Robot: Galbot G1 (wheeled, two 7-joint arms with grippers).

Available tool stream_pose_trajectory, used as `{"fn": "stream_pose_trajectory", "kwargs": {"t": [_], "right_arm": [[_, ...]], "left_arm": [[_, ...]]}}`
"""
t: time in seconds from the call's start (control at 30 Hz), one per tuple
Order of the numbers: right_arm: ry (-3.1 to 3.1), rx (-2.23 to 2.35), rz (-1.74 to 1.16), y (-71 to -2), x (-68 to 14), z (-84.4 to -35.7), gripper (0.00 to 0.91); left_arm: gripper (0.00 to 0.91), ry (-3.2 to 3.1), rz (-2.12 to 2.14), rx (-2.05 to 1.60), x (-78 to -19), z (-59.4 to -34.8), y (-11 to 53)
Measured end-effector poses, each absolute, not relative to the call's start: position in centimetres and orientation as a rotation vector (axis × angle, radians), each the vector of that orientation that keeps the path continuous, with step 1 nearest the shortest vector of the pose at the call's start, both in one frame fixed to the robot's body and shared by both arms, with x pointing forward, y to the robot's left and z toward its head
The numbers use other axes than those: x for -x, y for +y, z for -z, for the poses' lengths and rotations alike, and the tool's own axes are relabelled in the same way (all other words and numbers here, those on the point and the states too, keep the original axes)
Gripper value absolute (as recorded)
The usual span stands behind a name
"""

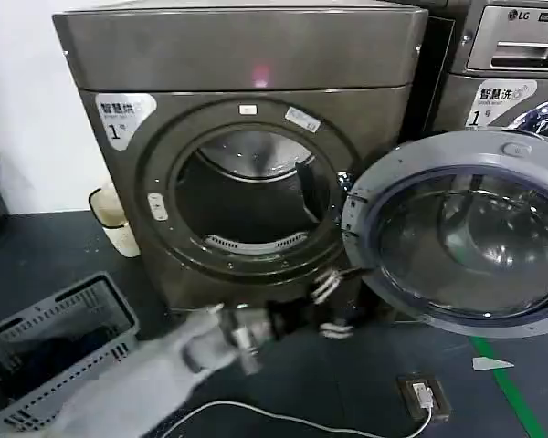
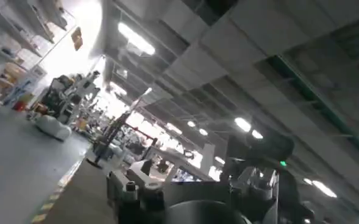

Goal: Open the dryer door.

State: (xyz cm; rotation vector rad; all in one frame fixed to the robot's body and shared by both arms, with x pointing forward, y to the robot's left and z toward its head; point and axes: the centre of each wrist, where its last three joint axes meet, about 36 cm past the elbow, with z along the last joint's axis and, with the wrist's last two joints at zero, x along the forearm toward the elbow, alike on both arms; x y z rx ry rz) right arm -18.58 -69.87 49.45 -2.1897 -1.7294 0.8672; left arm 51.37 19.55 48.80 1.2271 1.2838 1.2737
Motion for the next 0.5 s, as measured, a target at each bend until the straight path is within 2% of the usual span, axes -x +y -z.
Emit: {"fn": "stream_pose_trajectory", "kwargs": {"t": [0.5], "right_arm": [[-1.841,2.105,-0.857,-70.9,16.2,-48.6,0.907]], "left_arm": [[0.907,0.56,-2.147,-1.045,-51.3,-56.7,40.0]]}}
